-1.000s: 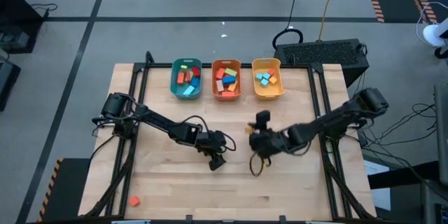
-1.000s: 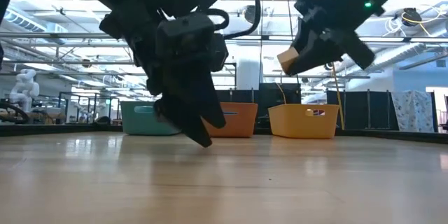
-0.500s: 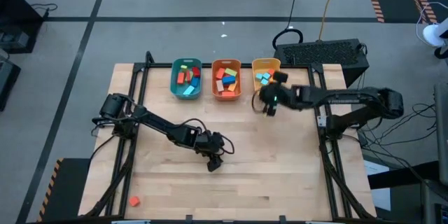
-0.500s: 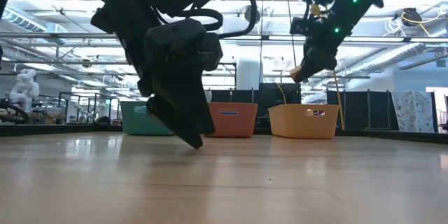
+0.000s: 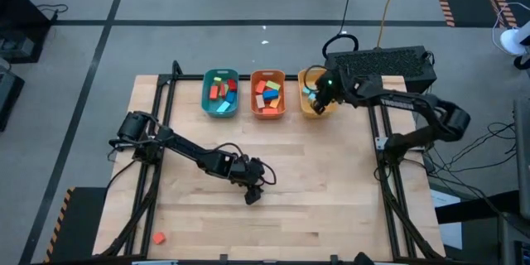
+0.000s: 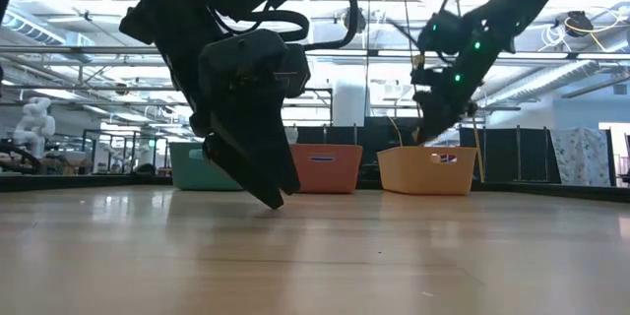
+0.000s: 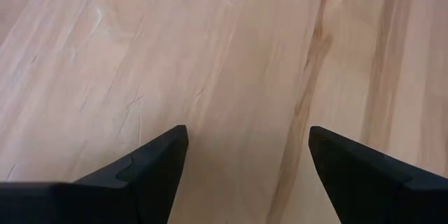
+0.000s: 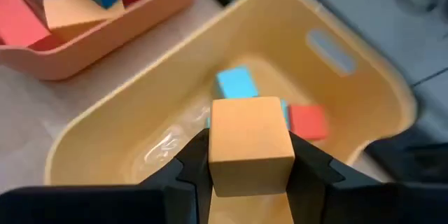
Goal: Sort blocks by size
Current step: Put the yellow cube block into the yellow bin, then put the orange cube block into the yellow bin
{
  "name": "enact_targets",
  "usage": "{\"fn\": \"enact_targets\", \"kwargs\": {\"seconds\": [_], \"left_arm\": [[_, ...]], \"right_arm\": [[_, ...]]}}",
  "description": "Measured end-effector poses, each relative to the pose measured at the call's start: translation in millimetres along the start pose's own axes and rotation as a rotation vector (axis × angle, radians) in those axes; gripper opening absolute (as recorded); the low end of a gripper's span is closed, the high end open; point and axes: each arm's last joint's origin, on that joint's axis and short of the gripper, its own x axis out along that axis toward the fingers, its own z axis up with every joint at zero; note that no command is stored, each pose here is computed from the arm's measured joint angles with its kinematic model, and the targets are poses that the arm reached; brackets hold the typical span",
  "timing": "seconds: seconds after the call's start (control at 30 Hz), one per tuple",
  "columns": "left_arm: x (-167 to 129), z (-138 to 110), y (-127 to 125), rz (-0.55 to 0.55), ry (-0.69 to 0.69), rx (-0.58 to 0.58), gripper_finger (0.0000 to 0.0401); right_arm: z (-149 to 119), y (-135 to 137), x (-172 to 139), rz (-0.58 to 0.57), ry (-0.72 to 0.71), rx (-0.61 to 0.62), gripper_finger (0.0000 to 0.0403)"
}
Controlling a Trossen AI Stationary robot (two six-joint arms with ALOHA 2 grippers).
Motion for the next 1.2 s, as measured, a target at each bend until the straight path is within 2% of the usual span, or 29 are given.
{"fn": "enact_targets", "kwargs": {"seconds": [0.17,0.23,0.4,0.63,0.77,0.93,1.2], "left_arm": [[0,-1,0,0.004,-0.001,0.002,0.0303],[0,-1,0,0.004,-0.001,0.003,0.0303],[0,0,0,0.004,0.000,0.001,0.0303],[1,0,1,0.004,0.001,0.000,0.0303],[1,0,1,0.005,-0.007,0.057,0.0303],[2,1,1,0.025,-0.030,0.156,0.0303],[2,3,2,0.054,-0.062,0.154,0.0303]], "right_arm": [[-9,-12,22,0.030,0.086,0.136,0.0116],[-13,-16,29,0.028,0.120,0.159,0.0116],[-21,-17,45,0.110,0.181,0.189,0.0118],[-24,-17,50,0.123,0.206,0.201,0.0195],[-21,-18,47,0.119,0.180,0.201,0.0220],[-15,-20,37,0.119,0.132,0.198,0.0224],[-1,-15,-1,0.142,0.002,0.175,0.0212]]}}
